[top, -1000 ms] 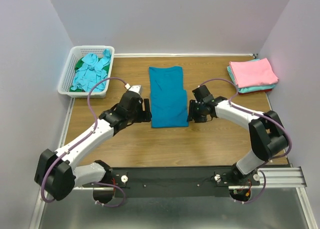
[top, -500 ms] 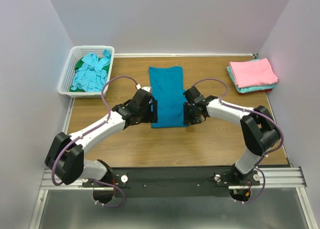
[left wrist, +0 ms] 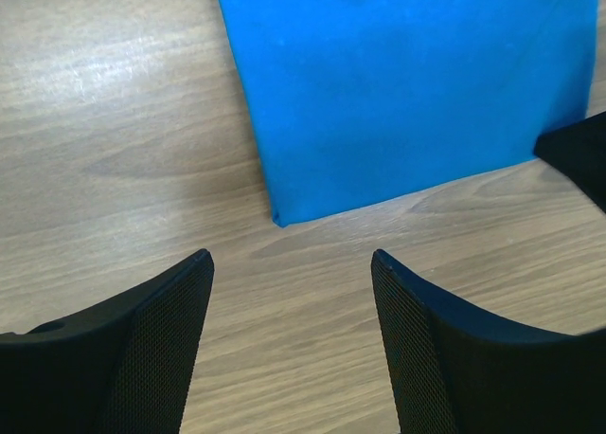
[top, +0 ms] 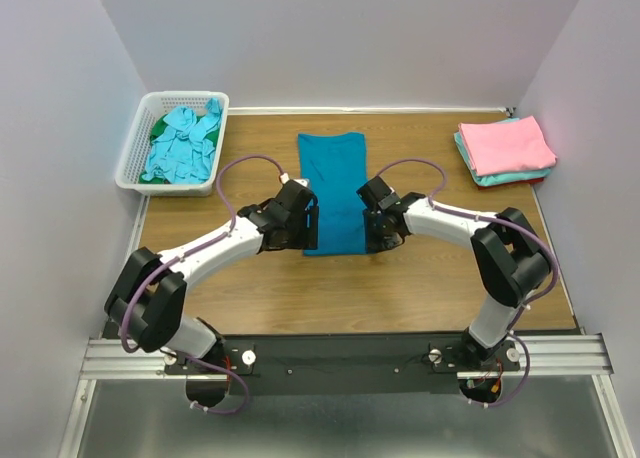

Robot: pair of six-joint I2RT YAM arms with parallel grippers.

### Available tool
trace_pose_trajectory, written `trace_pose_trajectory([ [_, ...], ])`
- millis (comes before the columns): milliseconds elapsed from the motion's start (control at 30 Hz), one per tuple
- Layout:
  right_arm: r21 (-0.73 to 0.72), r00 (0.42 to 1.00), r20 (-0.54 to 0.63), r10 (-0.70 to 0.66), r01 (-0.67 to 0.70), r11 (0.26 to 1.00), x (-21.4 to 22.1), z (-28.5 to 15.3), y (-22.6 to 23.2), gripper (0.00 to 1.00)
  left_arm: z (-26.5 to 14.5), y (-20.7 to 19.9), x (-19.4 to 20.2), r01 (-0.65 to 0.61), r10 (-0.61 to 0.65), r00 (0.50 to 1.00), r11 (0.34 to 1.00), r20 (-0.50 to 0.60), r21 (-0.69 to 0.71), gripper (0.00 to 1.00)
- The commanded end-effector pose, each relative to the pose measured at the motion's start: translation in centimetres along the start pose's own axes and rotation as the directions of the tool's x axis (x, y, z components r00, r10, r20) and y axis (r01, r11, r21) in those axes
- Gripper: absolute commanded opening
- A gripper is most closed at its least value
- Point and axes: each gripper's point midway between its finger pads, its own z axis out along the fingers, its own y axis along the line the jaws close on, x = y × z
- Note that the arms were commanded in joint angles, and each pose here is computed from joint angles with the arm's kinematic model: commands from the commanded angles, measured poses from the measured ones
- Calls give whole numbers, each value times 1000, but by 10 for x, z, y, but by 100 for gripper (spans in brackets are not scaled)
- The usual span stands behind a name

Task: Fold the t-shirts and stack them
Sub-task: Fold the tshirt

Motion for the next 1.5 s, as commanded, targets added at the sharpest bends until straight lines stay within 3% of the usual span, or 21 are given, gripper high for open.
trace_pose_trajectory([
  [0, 105, 995, -97, -18, 29, 994, 31, 13, -21, 32, 2, 0, 1, -19, 18, 1000, 999, -26, -32, 75],
  [100, 109, 995, -97, -23, 34, 993, 31, 13, -20, 9, 8, 0, 5, -30, 28, 998, 998, -56, -46, 73],
  [167, 108, 995, -93, -25, 35, 994, 31, 13, -20, 1, 11, 0, 3, -33, 30, 998, 998, -60, -54, 71],
  [400, 110, 996, -84, -35, 45, 993, 29, 11, -19, 1, 23, -1, 4, -42, 35, 995, 996, -92, -75, 64],
  [567, 110, 996, -86, -34, 43, 993, 30, 12, -19, 1, 36, 5, 13, -57, 44, 992, 993, -121, -105, 49],
  [1033, 108, 994, -102, -41, 52, 993, 33, 16, -19, 1, 63, 5, 43, -78, 57, 975, 993, -213, -91, 50],
  [1133, 107, 994, -103, -44, 55, 993, 33, 16, -19, 1, 62, 7, 46, -80, 55, 974, 992, -222, -102, 43],
  [1233, 105, 994, -102, -44, 55, 993, 33, 16, -18, 1, 62, 9, 50, -79, 53, 971, 992, -233, -103, 30],
  [1267, 102, 994, -101, -47, 57, 993, 32, 15, -18, 1, 62, 10, 52, -80, 53, 970, 991, -238, -104, 18],
  [1367, 80, 994, -86, -71, 78, 994, 30, 8, -13, 1, 57, 7, 52, -78, 56, 970, 993, -236, -87, 0],
  [1467, 32, 991, -79, -108, 111, 993, 34, -5, -6, 1, 41, 4, 54, -89, 70, 971, 993, -230, -73, 0],
])
